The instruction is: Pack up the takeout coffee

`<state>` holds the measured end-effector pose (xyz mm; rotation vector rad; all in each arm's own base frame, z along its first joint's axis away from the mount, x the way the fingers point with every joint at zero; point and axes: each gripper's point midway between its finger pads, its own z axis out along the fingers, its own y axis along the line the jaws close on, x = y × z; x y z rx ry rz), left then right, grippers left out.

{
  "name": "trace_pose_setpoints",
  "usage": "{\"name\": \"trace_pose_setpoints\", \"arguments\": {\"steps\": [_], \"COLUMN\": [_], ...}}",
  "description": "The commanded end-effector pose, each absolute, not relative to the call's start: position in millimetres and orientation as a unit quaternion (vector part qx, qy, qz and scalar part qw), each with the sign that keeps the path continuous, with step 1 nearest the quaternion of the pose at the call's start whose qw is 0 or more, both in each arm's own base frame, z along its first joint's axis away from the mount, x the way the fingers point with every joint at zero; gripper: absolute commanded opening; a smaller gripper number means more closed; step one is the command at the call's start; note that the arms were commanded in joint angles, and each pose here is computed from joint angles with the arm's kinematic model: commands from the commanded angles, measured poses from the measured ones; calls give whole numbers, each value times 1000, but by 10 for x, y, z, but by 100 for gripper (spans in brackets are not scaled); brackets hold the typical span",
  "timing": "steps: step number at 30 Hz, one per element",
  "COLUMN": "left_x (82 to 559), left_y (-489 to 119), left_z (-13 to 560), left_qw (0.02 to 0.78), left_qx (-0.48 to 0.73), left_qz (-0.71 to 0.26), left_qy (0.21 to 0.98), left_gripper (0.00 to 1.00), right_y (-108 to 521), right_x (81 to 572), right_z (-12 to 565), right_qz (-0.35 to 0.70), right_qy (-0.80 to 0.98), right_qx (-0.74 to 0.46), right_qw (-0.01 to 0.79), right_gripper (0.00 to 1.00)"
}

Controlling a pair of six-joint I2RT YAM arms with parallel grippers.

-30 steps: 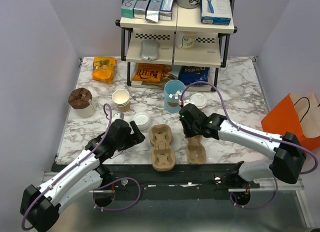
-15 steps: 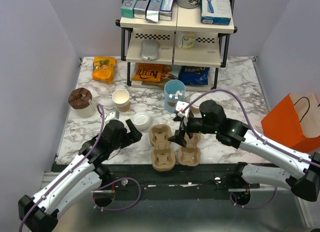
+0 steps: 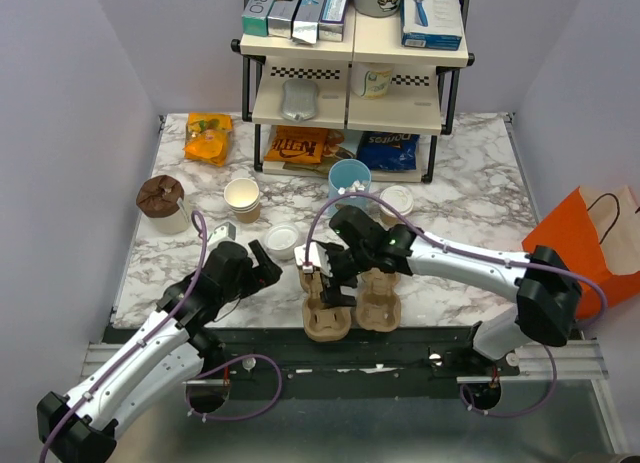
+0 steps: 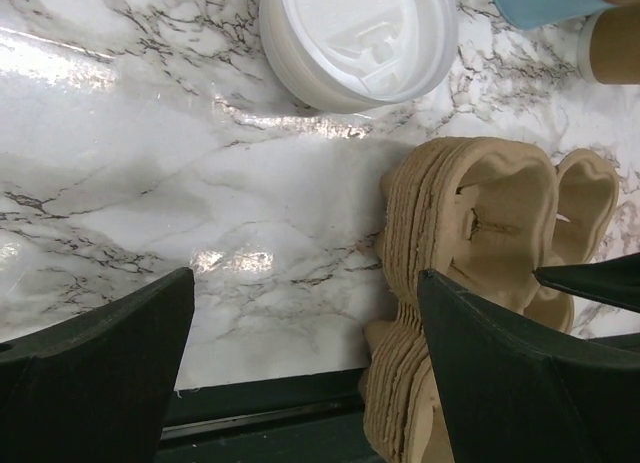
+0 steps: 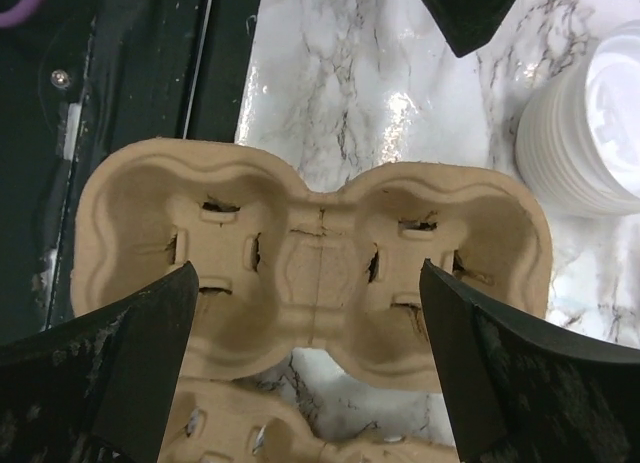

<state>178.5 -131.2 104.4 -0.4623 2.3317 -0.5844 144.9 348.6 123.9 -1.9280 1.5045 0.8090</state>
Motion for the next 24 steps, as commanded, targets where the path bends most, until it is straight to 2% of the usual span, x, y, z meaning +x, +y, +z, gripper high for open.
{"name": "trace_pose_setpoints", "arguments": {"steps": [1,10,13,16,17,21,22,24], "left_x": [1776,1777,1777,1778,1770,1769,1772,1777], "left_y": [-1270,-1192,-1182,-1138,-1125,-1122,-1126,-1119], "left_z": [972,1041,1065,1045,1032,1054,1070,1084], "left_qw": [339,354,357,360,358,359,361,365], "left_qx": [-194,-205,-207,-213,-214,-216,-218,-219], "left_qz": [-222,-216,-218,-208,-205,-206,-209,-211], "left_qy": [894,887,884,884,886,884,882,880], "left_gripper": [99,99,99,99,99,99,99,99], "right_y": [3576,3540,3535,3522,3523,3559,3573,3592], "right_x": [1419,1546,1550,1540,1537,1522,1538,1538], "right_z": [1027,624,558,566,593,774,857,940], "right_qz": [292,224,216,213,215,228,230,236], "right_qy": [559,606,615,623,623,634,635,639], "right_qx": [-736,-735,-732,-727,-726,-706,-701,-692], "right_qw": [246,208,200,195,197,216,228,240], "right_gripper": [100,100,95,82,72,53,49,47]}}
